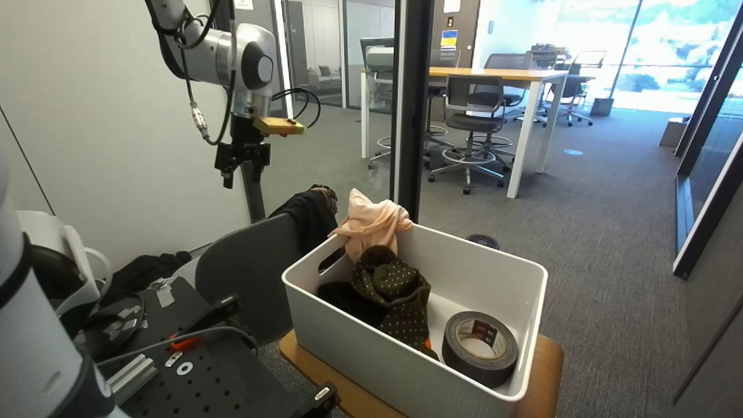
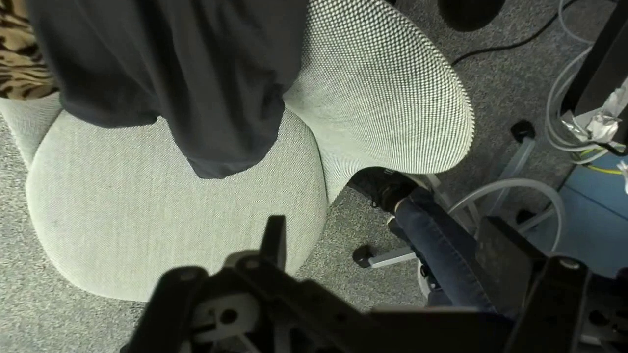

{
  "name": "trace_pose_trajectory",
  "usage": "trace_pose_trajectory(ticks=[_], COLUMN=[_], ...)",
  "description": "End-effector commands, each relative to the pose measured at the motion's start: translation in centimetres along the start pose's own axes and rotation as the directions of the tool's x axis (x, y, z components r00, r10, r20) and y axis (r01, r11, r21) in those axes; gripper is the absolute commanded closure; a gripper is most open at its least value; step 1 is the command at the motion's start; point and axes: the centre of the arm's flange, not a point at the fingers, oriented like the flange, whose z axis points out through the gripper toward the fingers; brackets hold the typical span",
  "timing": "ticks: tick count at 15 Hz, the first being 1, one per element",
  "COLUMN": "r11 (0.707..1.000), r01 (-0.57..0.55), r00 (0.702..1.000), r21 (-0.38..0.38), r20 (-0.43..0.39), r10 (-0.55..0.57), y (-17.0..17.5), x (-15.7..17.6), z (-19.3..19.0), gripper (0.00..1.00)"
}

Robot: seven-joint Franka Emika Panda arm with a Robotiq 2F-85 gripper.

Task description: Move the clothes from the backrest to the box

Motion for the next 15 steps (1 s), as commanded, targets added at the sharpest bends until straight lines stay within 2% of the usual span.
trace_pose_trajectory(ticks=[1,8,15], r11=[0.999,1.0,1.0], r01=[0.044,0.008,0.011], r00=[0.999,0.999,0.993], r21=[-0.002,-0.009,-0.001], r20=[0.016,0.035,0.114], r10=[-0.044,-0.007,-0.011], y=[4.3,9.0,10.2], x=[0.9,-1.3,-3.7], z=[2.1,4.7,7.6], gripper=[0.0,0.0,0.0])
